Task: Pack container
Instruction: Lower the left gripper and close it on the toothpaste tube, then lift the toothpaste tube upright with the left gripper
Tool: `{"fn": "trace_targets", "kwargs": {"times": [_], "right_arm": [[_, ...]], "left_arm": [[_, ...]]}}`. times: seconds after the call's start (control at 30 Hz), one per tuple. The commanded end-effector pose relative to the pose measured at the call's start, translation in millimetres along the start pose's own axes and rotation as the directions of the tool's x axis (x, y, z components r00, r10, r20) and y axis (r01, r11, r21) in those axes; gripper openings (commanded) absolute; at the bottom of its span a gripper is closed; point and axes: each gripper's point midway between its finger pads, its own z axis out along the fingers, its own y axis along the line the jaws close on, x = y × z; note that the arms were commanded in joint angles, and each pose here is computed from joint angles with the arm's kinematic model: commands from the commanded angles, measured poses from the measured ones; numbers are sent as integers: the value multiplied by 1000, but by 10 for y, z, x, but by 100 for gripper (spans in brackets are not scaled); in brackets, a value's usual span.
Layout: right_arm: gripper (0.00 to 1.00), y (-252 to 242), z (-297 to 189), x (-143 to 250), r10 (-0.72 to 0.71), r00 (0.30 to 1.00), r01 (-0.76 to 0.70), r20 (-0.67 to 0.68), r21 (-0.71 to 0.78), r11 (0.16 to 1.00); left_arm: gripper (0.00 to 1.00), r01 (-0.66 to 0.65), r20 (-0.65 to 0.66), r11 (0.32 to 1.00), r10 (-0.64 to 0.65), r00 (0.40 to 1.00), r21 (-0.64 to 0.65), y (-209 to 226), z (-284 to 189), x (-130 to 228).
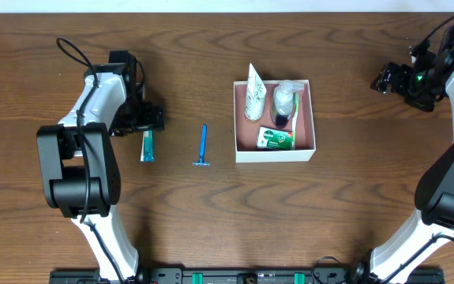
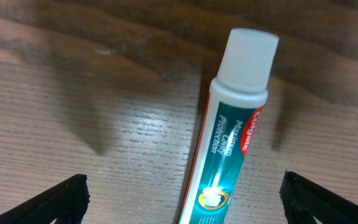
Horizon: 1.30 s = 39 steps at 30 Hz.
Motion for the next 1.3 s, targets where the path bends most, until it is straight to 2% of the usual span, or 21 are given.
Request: {"fn": "trace_targets", "kwargs": {"times": [0.0, 0.47, 0.97, 1.27], "right_arm": [[99, -5, -56, -68, -10, 1000, 10, 22, 0, 1000], [99, -5, -56, -68, -10, 1000, 10, 23, 0, 1000], [99, -5, -56, -68, -10, 1000, 10, 23, 0, 1000], [99, -3, -56, -68, -10, 1000, 10, 23, 0, 1000]], "left_arm": [[98, 2, -25, 1000, -2, 1000, 4, -20, 81, 41], [98, -19, 6, 1000, 19, 1000, 2, -201, 83, -13], [98, -21, 7, 1000, 21, 1000, -20, -151, 96, -12], [98, -13, -5, 1000, 13, 1000, -22, -106, 263, 83]]}}
